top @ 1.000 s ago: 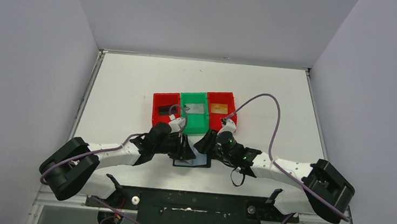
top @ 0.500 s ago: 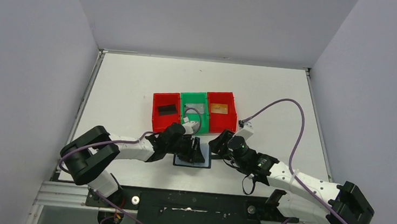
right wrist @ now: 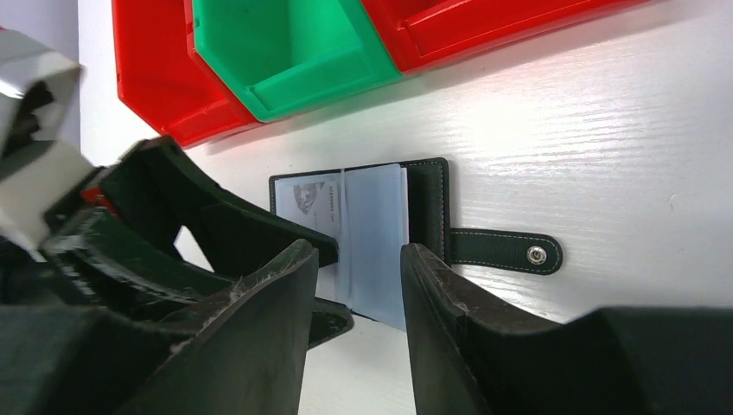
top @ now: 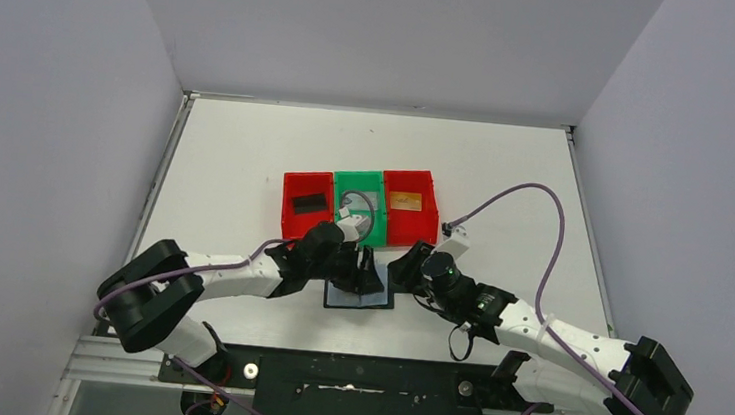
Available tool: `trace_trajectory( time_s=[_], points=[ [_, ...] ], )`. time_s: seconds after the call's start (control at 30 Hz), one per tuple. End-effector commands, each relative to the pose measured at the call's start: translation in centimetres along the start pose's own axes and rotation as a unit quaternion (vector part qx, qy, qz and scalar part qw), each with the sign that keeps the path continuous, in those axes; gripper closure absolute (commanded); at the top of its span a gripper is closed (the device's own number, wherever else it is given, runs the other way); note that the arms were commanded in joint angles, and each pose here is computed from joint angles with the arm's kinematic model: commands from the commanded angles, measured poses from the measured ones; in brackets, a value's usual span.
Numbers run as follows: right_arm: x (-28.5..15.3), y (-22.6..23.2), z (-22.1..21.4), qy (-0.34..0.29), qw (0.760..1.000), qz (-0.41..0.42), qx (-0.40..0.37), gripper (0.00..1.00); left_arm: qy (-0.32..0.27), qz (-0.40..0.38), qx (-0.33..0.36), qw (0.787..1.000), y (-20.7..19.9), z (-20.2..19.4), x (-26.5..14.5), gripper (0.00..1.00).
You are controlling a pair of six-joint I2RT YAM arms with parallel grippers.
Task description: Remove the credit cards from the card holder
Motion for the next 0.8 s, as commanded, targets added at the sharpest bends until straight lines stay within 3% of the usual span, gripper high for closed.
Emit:
trace_trajectory(
  time_s=[0.0, 0.2, 0.53, 0.77],
  points=[
    [-0.6, 1.3, 1.3, -0.030, 0.999, 0.030, 0.020, 0.60, -0.087, -0.019, 0.018, 0.996, -2.0, 2.5, -1.9, 0.44],
    [-0.9, 1.8, 1.5, -0.027, 0.998, 0.056, 0.023, 0.64, -0.092, -0.005, 0.013, 0.996, -1.8, 3.0, -2.7, 0.43],
    [-0.8, 1.4, 1.2, -0.021, 0.998, 0.047, 0.028, 0.64, -0.054, -0.053, -0.022, 0.997, -0.9, 2.0, 0.9, 0.46],
    [-1.0, 0.7, 1.1, -0.031, 0.999, 0.029, 0.028, 0.65, -0.015, -0.021, -0.048, 0.999, 0.5, 1.0, 2.9, 0.46]
  ],
)
Point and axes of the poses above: each gripper's point midway between its finger pads, its own x axis out along the fingers, its own y axis along the line the jaws close on, z = x × y, the point moved 9 cm from there along -x, back along the fingers, and after that the axes turned 5 degrees about -x, right-handed, at the moved point
